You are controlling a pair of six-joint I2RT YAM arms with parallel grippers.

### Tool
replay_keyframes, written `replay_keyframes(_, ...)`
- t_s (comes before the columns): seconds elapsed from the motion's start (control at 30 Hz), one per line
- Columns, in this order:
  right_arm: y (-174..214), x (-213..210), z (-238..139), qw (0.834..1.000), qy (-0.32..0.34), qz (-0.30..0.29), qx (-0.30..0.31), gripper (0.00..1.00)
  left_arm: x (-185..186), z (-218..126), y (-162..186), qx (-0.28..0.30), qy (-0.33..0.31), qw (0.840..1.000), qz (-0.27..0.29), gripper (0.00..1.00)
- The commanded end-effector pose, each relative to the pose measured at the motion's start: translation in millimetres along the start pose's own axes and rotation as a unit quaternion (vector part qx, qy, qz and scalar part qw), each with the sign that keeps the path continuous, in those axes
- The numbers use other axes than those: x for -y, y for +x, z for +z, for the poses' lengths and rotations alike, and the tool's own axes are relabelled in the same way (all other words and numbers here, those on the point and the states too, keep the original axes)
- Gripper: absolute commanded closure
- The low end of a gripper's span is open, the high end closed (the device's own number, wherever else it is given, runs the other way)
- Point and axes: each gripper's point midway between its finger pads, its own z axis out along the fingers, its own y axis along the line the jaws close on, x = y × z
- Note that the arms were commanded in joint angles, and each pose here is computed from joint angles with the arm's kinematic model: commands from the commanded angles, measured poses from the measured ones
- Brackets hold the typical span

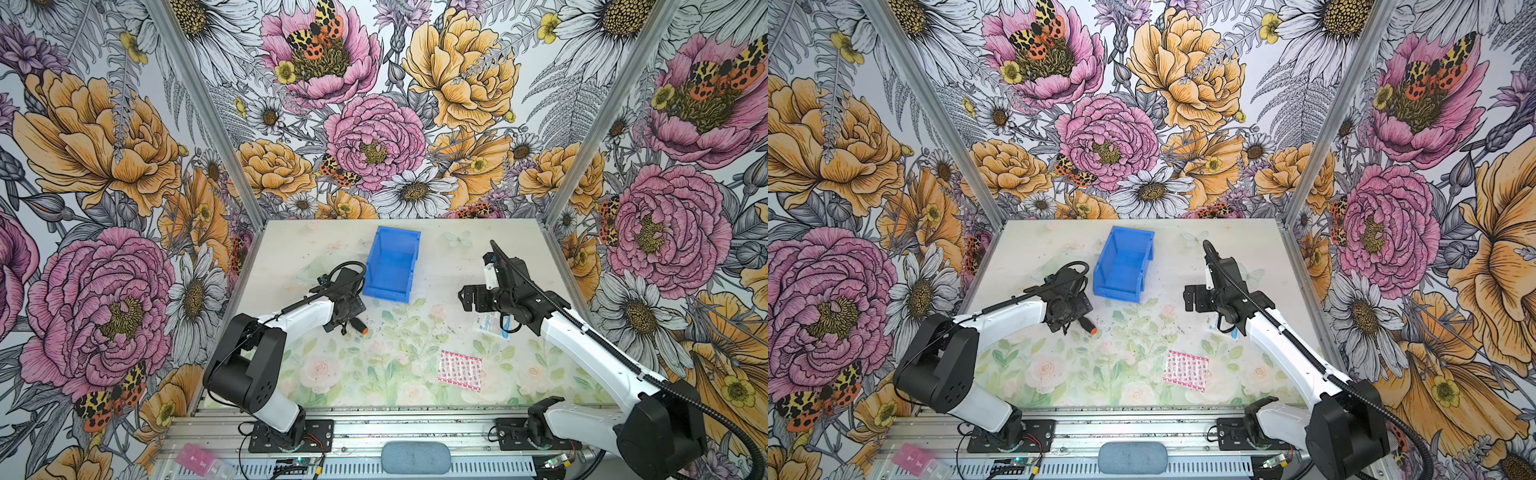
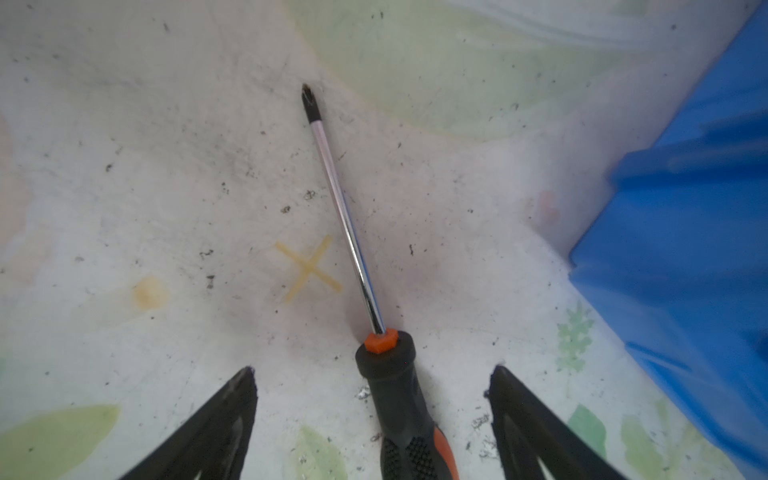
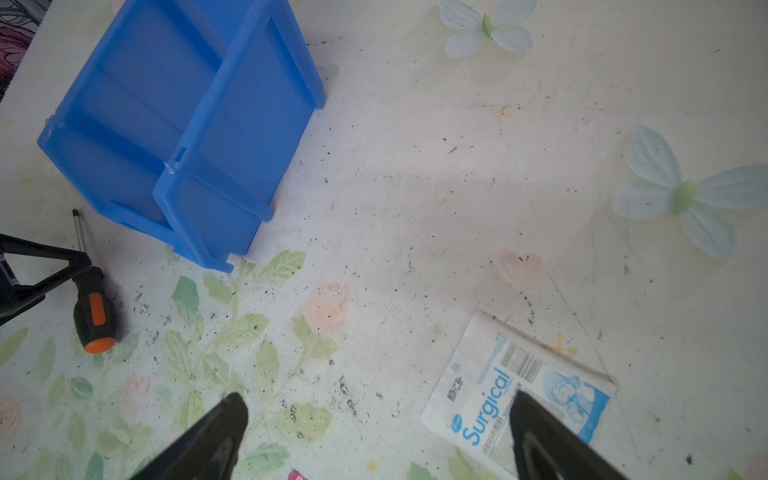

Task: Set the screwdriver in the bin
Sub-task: 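Close the left gripper on the black screwdriver handle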

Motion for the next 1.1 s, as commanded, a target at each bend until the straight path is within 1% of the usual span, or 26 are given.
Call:
replay_keyframes(0.0,-15.8,-3.3,-7.2,1.0,0.002,-0.015,0.023,0.01,-0.1,3.5,0.1,0.001,-0.015,1.0,0.02,0.16)
replay_keyframes(0.1,-13.2,-1.5,-1.9,1.0,0.006,-0.016,0.014,0.01,4.9,8.1,4.6,-0.007,-0.016,1.0,0.023,0.2)
replay_keyframes(0.23,-11.3,-1.0,1.9,1.0,0.007,-0.008,0.009,0.0,19.5,13.7,9.3,-0.015,-0.014,0.999,0.04,0.25)
replay_keyframes(0.33,-13.1,-1.8,2.5,1.0,0.007,-0.003,0.009,0.01,24.7,14.0,14.5,-0.016,-0.015,0.999,0.045,0.33)
replay_keyframes(0.47,-16.4,-0.4,4.2,1.0,0.011,-0.006,0.013,0.01,20.7,16.4,27.5,-0.027,-0.021,0.999,0.04,0.5)
replay_keyframes(0.53,-18.9,-1.2,4.3,1.0,0.012,-0.011,0.015,0.01,17.7,16.3,35.2,-0.031,-0.025,0.998,0.044,0.54)
replay_keyframes(0.6,-21.2,-2.1,3.4,1.0,0.01,-0.014,0.018,0.01,15.1,16.3,42.1,-0.035,-0.032,0.998,0.049,0.55)
replay_keyframes(0.8,-27.3,-4.2,-1.4,0.999,0.008,-0.027,0.027,0.01,8.9,17.3,55.2,-0.04,-0.044,0.997,0.054,0.69)
replay_keyframes(0.87,-29.0,-4.7,-5.4,0.999,0.006,-0.033,0.033,0.0,7.7,16.0,55.5,-0.038,-0.044,0.997,0.05,0.77)
replay_keyframes(0.93,-31.7,-5.9,-9.4,0.998,0.004,-0.043,0.04,0.0,9.1,11.8,51.3,-0.03,-0.039,0.998,0.044,0.83)
replay_keyframes(1.07,-41.5,-15.9,-17.0,0.997,-0.016,-0.06,0.051,0.01,16.2,-8.3,33.7,0.003,-0.014,0.999,0.032,0.87)
